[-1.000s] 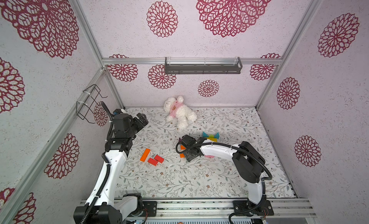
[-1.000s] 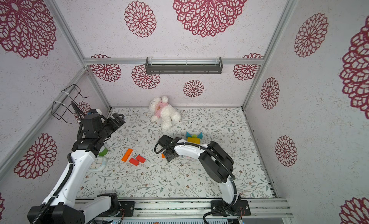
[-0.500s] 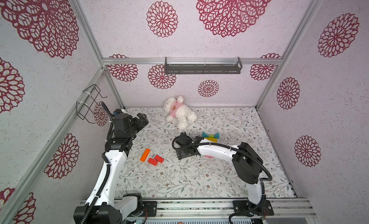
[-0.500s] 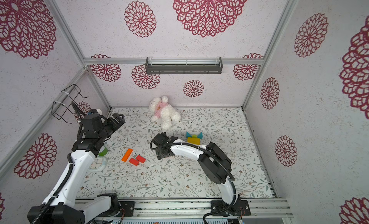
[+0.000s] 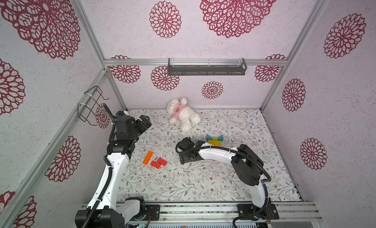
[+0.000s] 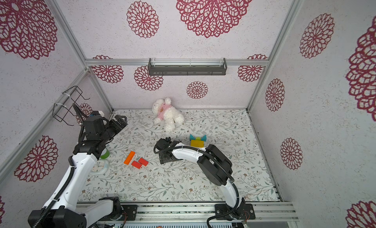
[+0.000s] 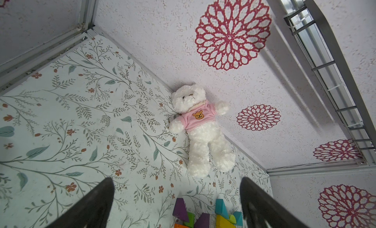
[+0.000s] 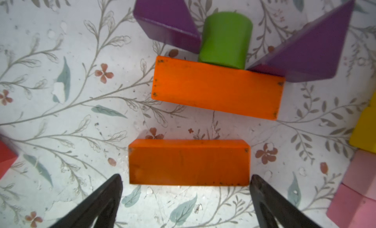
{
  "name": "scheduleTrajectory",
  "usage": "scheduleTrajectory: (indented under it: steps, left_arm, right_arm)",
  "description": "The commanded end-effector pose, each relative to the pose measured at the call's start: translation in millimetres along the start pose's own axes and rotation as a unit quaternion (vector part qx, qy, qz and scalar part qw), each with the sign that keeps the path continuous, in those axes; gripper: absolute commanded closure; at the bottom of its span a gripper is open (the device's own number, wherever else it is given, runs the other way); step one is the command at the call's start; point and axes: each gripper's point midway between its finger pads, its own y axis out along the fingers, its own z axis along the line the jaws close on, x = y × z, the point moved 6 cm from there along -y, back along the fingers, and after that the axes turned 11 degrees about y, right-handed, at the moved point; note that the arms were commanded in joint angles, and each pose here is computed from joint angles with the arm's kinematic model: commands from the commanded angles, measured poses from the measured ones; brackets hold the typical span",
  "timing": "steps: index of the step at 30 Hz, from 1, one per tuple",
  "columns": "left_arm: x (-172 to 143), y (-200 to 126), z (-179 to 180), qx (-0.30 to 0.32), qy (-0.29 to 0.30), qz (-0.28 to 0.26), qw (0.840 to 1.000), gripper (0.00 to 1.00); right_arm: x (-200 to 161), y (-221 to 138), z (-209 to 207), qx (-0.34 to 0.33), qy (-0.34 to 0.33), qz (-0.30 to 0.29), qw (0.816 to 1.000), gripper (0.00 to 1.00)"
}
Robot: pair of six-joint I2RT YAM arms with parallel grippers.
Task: Assemble a carrot with building blocks
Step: Assemble the building block at the center of the board.
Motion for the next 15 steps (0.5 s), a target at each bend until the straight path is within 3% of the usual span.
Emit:
scheduleTrajectory:
  steps: [1, 11, 15]
  left_arm:
    - [7, -3, -2, -0.008, -0.005, -0.017, 1.000, 0.02]
    - [7, -3, -3, -0.009, -0.006, -0.017, 1.000, 0.02]
    - [8, -4, -3, -0.010, -0.006, -0.018, 1.000, 0.02]
  right_arm:
    - [0, 3, -1, -0.015, 0.009, -0.003, 1.000, 0.01]
    - [11, 7, 0, -0.011, 0.029, -0.022, 0.999, 0.01]
    - [13, 6, -2, -0.006, 0.046, -0.035, 0.998, 0.06]
